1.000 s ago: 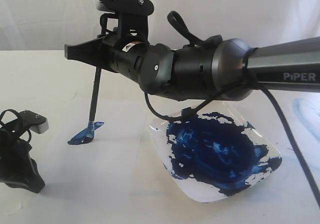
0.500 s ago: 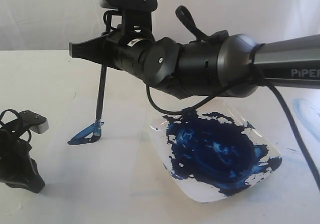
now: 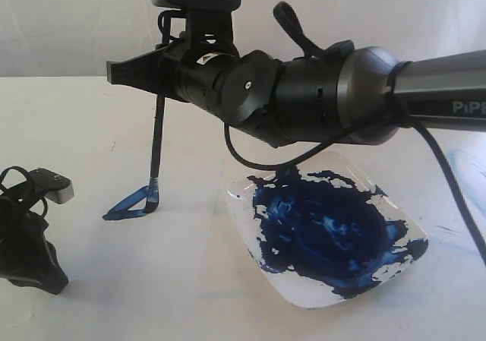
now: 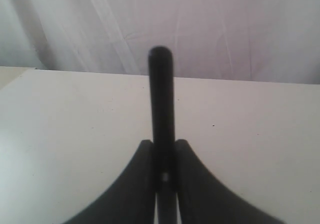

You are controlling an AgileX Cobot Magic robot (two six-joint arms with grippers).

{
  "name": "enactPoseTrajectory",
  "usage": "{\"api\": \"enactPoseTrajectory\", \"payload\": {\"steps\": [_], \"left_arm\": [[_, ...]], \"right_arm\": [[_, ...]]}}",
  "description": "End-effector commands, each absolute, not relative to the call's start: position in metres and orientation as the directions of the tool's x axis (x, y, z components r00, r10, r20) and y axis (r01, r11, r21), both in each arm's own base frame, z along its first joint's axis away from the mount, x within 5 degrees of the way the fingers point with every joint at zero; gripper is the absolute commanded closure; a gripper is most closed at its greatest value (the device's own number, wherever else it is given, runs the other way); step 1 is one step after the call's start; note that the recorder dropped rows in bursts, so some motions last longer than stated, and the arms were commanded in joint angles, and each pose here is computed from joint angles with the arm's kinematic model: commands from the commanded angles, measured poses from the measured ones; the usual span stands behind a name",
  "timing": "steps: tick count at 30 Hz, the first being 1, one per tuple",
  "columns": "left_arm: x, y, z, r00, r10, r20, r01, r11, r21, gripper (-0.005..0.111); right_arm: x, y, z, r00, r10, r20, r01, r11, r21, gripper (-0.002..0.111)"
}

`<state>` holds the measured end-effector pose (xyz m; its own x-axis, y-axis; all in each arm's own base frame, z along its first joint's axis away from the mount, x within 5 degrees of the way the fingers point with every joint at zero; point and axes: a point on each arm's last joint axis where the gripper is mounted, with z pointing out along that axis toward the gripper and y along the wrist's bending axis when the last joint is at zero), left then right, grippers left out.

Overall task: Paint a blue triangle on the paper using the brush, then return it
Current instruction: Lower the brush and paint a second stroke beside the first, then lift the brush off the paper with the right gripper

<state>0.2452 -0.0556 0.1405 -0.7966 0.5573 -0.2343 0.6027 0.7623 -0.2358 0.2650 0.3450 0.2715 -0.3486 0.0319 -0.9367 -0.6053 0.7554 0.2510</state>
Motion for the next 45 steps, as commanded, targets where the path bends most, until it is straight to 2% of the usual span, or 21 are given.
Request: {"api": "enactPoseTrajectory", "payload": {"steps": [1,17,31,41,45], "left_arm": [[0.241,-0.056,0.141,-0.808,0.547,-0.221,0.589,0.763,-0.267,0.107],[0.241,-0.056,0.141,-0.808,0.547,-0.221,0.589,0.763,-0.267,0.107],[0.241,-0.056,0.141,-0.810,0.542,-0.222,0.585,0.764,-0.270,0.107],[0.241,-0.056,0.141,-0.811,0.540,-0.223,0.584,0.765,-0.272,0.107],[0.241,-0.056,0.141,-0.811,0.540,-0.223,0.584,0.765,-0.272,0.107]], "right_arm": [[0.266,0.342,0.276,-0.337,0.034,-0.941,-0.605,0.758,0.244,0.108],[0.268,0.337,0.274,-0.342,-0.004,-0.940,-0.568,0.797,0.203,0.108],[0.267,0.332,0.286,-0.313,0.018,-0.950,-0.555,0.808,0.198,0.108],[0.261,0.322,0.313,-0.276,0.068,-0.959,-0.561,0.799,0.219,0.108],[0.258,0.324,0.313,-0.312,0.080,-0.947,-0.572,0.779,0.255,0.108]]}}
